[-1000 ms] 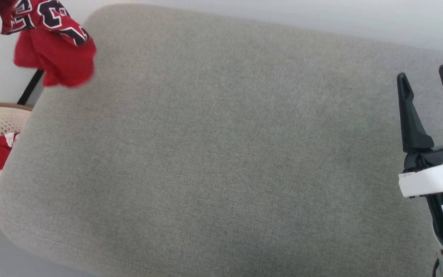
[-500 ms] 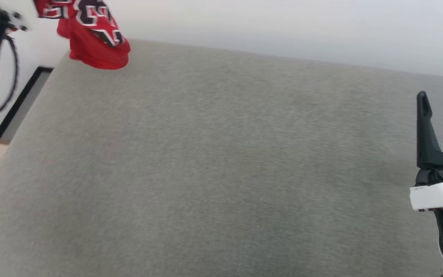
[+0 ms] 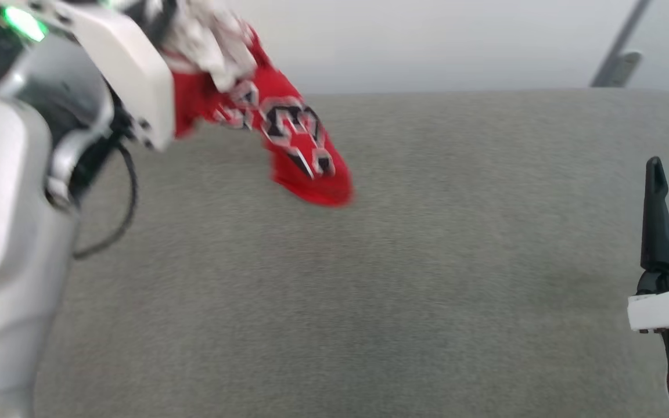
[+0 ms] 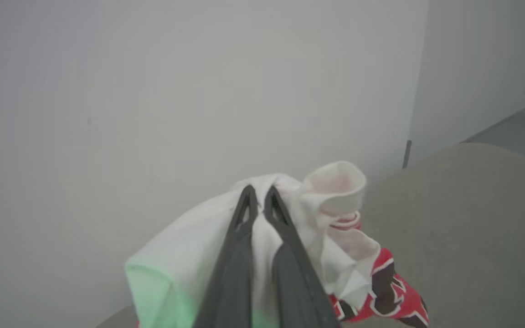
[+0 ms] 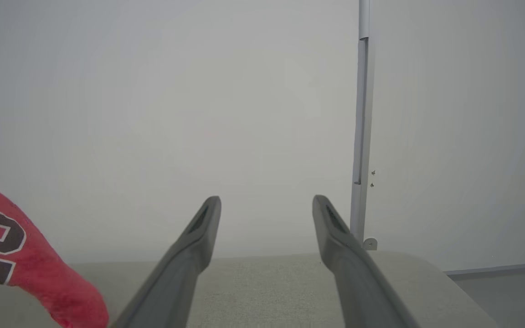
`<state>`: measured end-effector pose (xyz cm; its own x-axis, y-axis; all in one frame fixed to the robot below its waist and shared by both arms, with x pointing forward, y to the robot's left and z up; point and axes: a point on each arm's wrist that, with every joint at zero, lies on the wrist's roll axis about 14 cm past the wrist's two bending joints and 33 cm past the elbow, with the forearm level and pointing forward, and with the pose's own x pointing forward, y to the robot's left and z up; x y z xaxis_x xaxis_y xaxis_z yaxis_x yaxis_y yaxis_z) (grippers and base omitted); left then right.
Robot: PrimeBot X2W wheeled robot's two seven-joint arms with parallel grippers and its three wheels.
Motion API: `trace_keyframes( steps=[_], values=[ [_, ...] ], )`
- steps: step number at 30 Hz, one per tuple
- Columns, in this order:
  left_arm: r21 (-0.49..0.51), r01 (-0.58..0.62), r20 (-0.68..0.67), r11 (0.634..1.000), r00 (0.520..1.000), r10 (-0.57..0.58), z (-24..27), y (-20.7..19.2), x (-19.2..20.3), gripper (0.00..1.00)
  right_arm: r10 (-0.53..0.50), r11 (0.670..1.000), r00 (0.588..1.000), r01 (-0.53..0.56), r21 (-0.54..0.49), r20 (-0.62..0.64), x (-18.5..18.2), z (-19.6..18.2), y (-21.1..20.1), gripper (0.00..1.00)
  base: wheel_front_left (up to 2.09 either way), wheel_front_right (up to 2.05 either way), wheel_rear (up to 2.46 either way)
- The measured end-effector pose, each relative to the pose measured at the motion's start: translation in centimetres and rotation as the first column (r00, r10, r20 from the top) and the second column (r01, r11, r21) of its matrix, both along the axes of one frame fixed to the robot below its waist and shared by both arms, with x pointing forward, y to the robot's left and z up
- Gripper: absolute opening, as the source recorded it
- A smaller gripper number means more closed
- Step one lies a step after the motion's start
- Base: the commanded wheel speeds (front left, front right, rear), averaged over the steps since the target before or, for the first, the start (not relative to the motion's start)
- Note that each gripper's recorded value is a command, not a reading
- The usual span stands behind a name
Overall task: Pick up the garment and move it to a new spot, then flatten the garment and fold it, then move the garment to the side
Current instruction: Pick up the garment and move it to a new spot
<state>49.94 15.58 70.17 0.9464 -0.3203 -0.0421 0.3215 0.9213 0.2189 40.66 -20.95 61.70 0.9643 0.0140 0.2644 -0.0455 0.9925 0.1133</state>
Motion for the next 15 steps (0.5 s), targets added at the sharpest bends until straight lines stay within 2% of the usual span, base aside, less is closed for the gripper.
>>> trace_keyframes(
  steps=[3,7,15],
  values=[
    [0.005,0.065,-0.082,0.998,0.995,-0.065,-2.7,-2.9,-0.2,0.0,-0.042,0.999,0.999,0.042,0.008,-0.015,-0.8,-0.7,-1.3,1.0,0.0,0.0,0.0],
    [-0.016,0.126,-0.239,0.992,0.963,-0.126,-8.2,-5.7,-0.6,0.0,-0.077,0.997,0.996,0.078,0.022,-0.045,-1.3,-2.1,-2.4,1.0,0.0,0.0,0.0],
    [-0.019,0.181,-0.536,0.983,0.828,-0.163,-20.1,-8.3,-2.2,0.0,-0.074,0.996,0.992,0.078,0.037,-0.1,-1.2,-4.7,-2.2,1.0,0.0,0.0,0.0]
  ],
)
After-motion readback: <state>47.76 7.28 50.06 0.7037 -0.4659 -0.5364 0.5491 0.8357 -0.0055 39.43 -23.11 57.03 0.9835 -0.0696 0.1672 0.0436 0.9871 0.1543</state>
